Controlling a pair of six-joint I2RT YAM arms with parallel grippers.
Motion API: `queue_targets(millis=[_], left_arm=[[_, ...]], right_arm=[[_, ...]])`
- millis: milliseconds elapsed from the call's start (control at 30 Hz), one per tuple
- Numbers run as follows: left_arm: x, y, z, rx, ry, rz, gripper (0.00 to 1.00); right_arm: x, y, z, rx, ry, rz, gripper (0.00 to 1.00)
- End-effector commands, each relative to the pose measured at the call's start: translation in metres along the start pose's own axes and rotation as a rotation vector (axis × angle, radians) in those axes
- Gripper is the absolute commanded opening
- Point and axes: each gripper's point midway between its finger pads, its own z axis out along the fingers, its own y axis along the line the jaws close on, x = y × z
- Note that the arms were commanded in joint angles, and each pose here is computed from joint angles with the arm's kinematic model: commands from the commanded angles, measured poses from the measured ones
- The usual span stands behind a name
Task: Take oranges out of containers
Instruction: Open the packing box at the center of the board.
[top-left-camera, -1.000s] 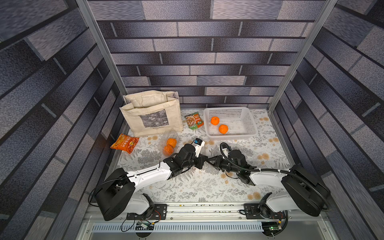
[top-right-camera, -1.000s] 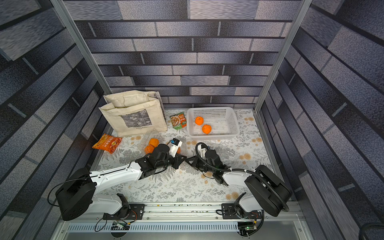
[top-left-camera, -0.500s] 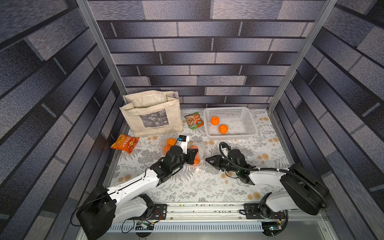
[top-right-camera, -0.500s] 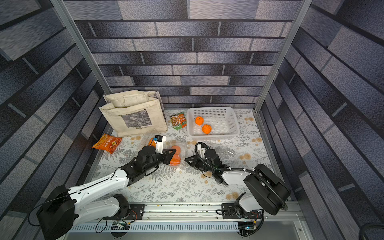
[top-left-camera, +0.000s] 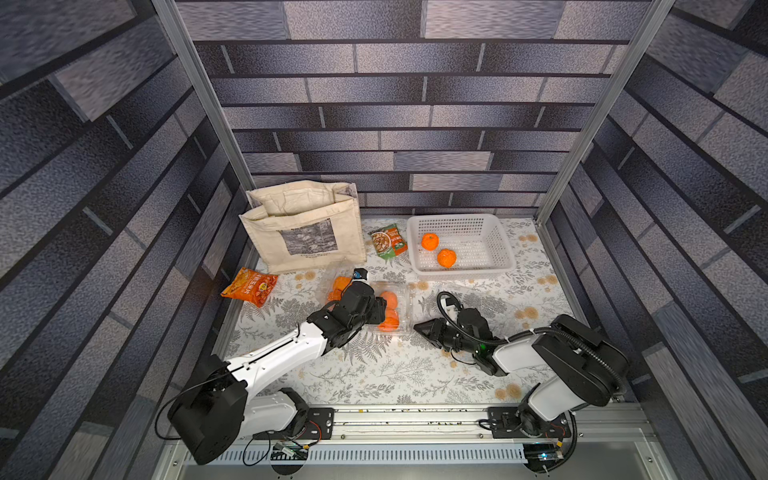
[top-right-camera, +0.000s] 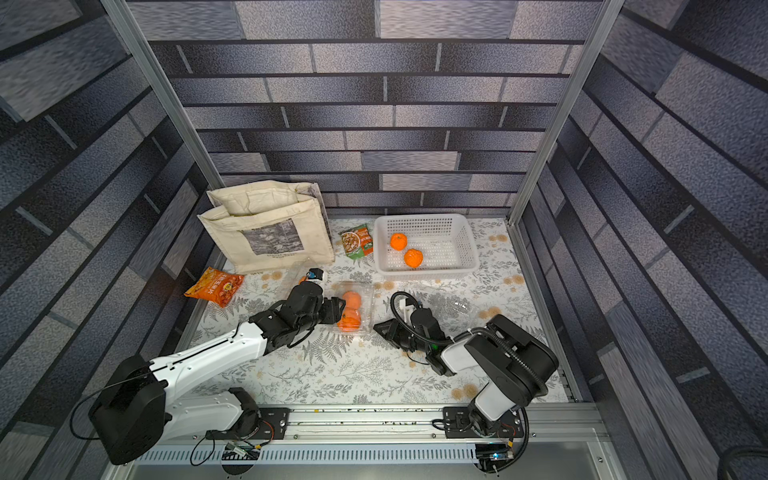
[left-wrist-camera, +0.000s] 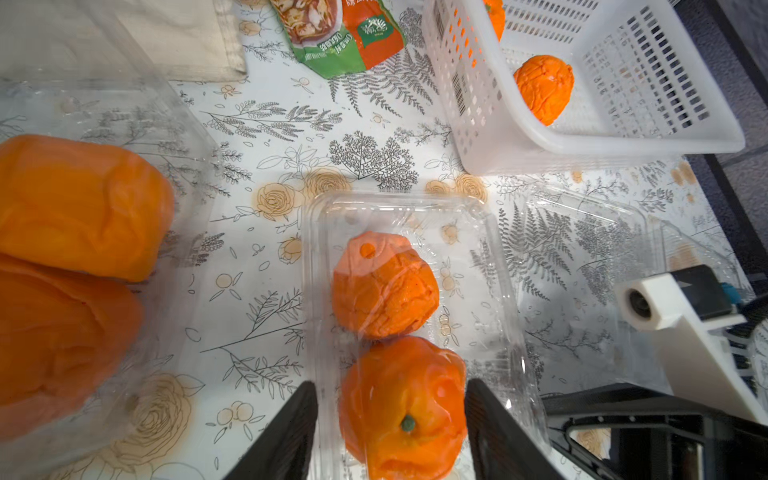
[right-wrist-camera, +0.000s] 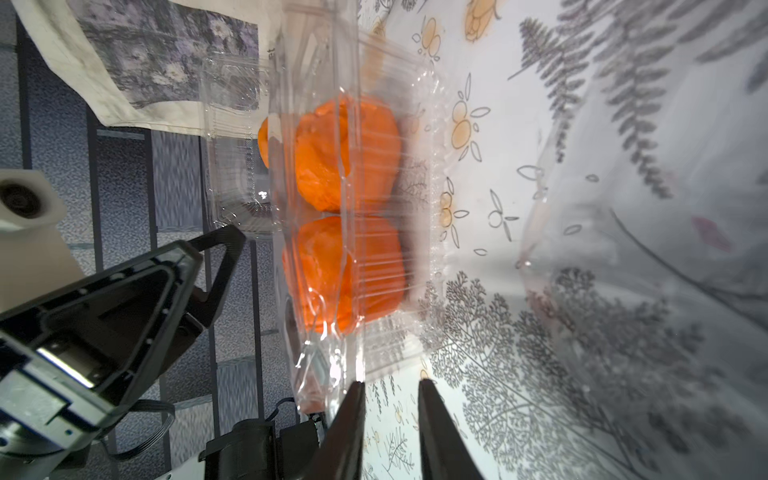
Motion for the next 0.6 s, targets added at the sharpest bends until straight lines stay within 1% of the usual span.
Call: queue_targets(millis=[0,167,567], left_arm=[[0.001,0.0,0.005,-0.008,0.035,0.011,0.59],[0.008,-0.004,0.016,0.012,0.067,0.014,0.62],[0.022,-0.006,0.031,0.042,0.12,0.007,0.62]], right_arm=[[-0.012,0.011,-0.003,-0.045,-0.049,-0.014,0.25],[-0.013,0.01,0.001,-0.048,-0.042,-0.01,0.25],[-0.016,0.014,0.015,-0.108,-0.026,0.015,0.22]])
